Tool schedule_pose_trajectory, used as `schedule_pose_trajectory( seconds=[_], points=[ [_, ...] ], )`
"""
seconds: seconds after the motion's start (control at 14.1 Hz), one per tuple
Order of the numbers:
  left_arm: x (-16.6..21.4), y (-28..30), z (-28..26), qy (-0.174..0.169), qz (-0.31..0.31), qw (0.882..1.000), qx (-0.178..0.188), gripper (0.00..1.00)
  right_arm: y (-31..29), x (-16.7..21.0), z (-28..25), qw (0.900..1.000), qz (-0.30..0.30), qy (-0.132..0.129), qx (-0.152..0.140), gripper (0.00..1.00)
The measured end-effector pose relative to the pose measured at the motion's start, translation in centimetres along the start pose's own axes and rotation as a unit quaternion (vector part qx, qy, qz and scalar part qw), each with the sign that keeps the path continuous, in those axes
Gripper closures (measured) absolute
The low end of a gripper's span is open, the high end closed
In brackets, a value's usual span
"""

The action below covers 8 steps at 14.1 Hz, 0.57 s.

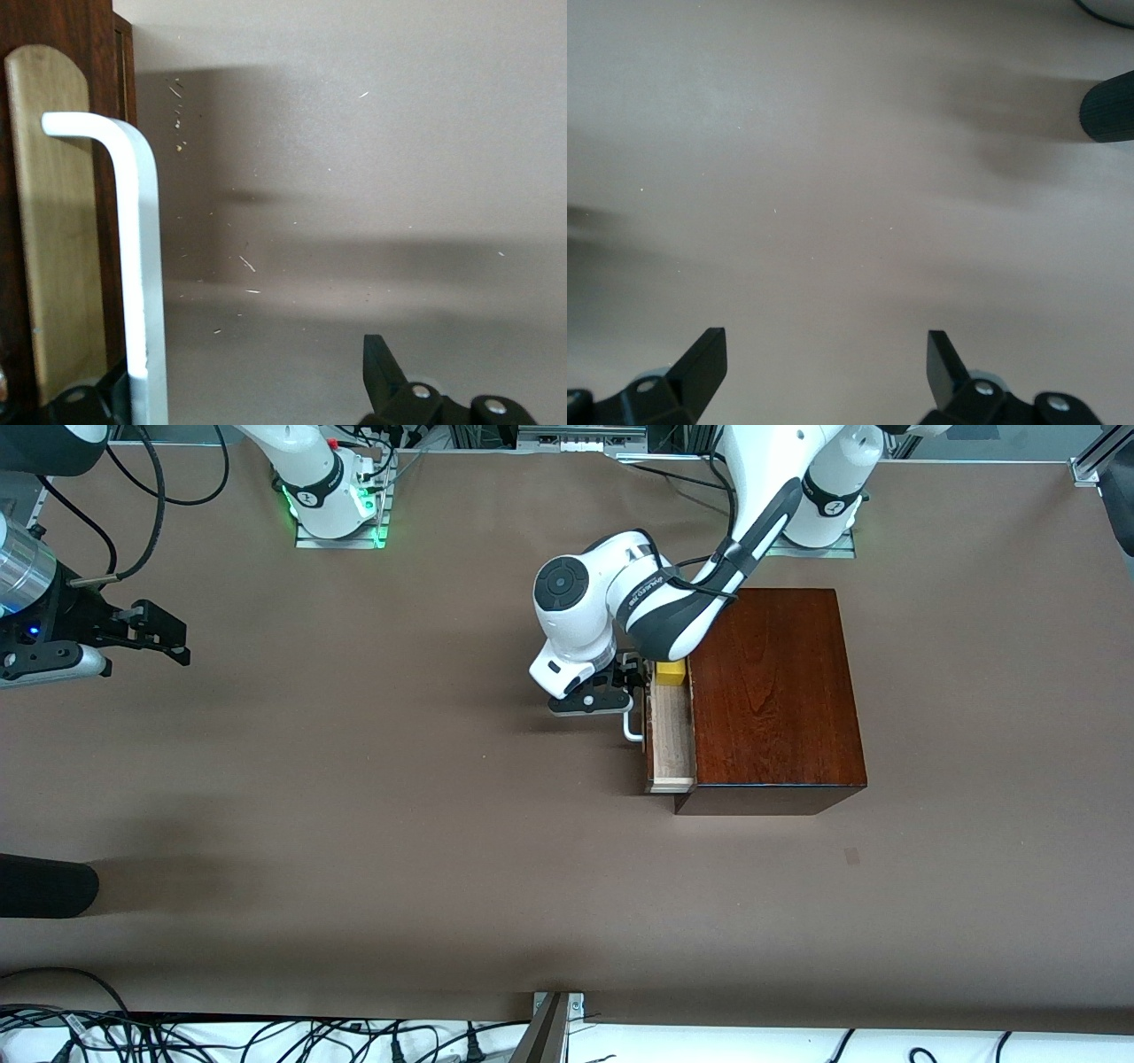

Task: Open drawer, take yellow block, close drawer
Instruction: 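Pull the drawer handle outward with the left gripper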

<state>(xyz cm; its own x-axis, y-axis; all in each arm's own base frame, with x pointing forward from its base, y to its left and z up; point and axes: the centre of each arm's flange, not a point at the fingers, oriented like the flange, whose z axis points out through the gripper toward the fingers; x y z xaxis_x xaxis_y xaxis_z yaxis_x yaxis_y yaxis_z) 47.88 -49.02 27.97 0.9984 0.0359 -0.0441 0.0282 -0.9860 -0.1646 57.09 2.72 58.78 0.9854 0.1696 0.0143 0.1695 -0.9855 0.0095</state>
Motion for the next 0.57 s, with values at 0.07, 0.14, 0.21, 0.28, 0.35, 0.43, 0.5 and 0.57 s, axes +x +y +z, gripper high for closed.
schedule_pose_trajectory(
  seconds=[0.07,0.14,0.21,0.28,0.35,0.43,0.5,0.57],
  points=[
    [-0.06,0.3,-0.14,0.0,0.0,1.0,-0.003,0.0,0.0,0.0,0.0,1.0,0.0,0.0,0.0,0.0],
    [-0.12,0.52,-0.16,0.001,0.002,1.0,-0.003,0.0,0.0,0.0,0.0,1.0,0.0,0.0,0.0,0.0],
    [-0.12,0.56,-0.14,0.001,0.002,1.0,-0.002,0.0,0.0,0.0,0.0,1.0,0.0,0.0,0.0,0.0],
    [-0.13,0.58,-0.14,0.001,0.002,1.0,-0.002,0.0,0.0,0.0,0.0,1.0,0.0,0.0,0.0,0.0],
    [-0.13,0.59,-0.14,0.001,0.002,1.0,-0.002,0.0,0.0,0.0,0.0,1.0,0.0,0.0,0.0,0.0],
    [-0.13,0.6,-0.15,0.001,0.002,1.0,-0.002,0.0,0.0,0.0,0.0,1.0,0.0,0.0,0.0,0.0],
    [-0.11,0.69,-0.32,0.002,0.002,1.0,-0.004,0.0,0.01,0.0,0.0,1.0,0.0,0.0,0.0,0.0],
    [-0.05,1.0,-0.94,0.005,0.001,1.0,-0.011,0.0,0.0,0.0,0.0,1.0,0.0,0.0,0.0,0.0]
  ],
)
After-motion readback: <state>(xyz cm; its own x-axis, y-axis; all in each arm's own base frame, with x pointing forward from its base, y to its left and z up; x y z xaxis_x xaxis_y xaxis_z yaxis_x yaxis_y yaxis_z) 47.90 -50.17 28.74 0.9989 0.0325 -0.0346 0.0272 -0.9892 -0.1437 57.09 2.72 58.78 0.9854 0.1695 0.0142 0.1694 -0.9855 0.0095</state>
